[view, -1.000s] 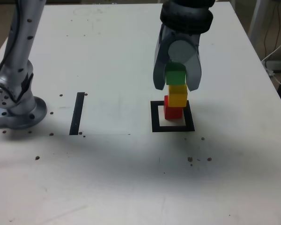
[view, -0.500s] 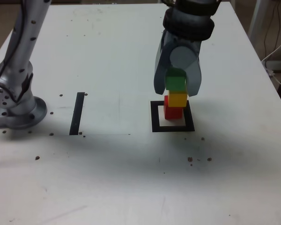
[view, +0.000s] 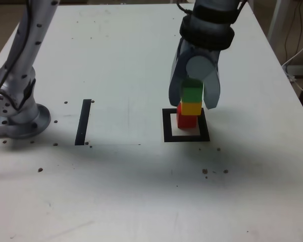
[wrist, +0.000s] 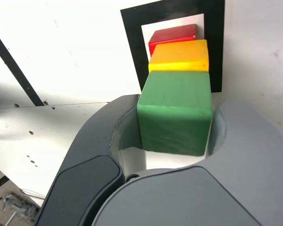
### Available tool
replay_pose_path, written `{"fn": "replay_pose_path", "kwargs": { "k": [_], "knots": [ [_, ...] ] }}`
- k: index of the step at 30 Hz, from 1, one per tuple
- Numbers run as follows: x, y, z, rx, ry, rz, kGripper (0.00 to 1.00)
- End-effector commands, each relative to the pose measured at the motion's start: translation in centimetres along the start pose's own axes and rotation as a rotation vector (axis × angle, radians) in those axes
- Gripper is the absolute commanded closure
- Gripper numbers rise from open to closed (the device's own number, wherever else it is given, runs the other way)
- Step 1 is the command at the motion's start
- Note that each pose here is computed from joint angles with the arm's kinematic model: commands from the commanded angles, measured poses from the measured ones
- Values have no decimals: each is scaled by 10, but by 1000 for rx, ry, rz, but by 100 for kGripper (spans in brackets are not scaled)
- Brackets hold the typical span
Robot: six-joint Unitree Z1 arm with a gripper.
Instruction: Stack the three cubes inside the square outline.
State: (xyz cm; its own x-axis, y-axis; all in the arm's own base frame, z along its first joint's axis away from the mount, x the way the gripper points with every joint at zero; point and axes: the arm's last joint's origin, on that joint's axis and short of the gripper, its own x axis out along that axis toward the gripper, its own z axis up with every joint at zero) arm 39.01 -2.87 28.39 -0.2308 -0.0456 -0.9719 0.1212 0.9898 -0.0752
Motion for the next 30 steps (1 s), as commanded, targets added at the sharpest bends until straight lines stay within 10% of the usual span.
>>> {"fn": "replay_pose_path", "kwargs": {
  "k": [1, 9, 21, 30],
  "knots": [
    [2, 1, 0, 0, 22, -4, 0],
    [-1, 1, -2, 3, 14, 7, 0],
    [-40, -1, -69, -58, -68, 121, 0],
    [-24, -3, -121, -88, -22, 122, 0]
  ]
}}
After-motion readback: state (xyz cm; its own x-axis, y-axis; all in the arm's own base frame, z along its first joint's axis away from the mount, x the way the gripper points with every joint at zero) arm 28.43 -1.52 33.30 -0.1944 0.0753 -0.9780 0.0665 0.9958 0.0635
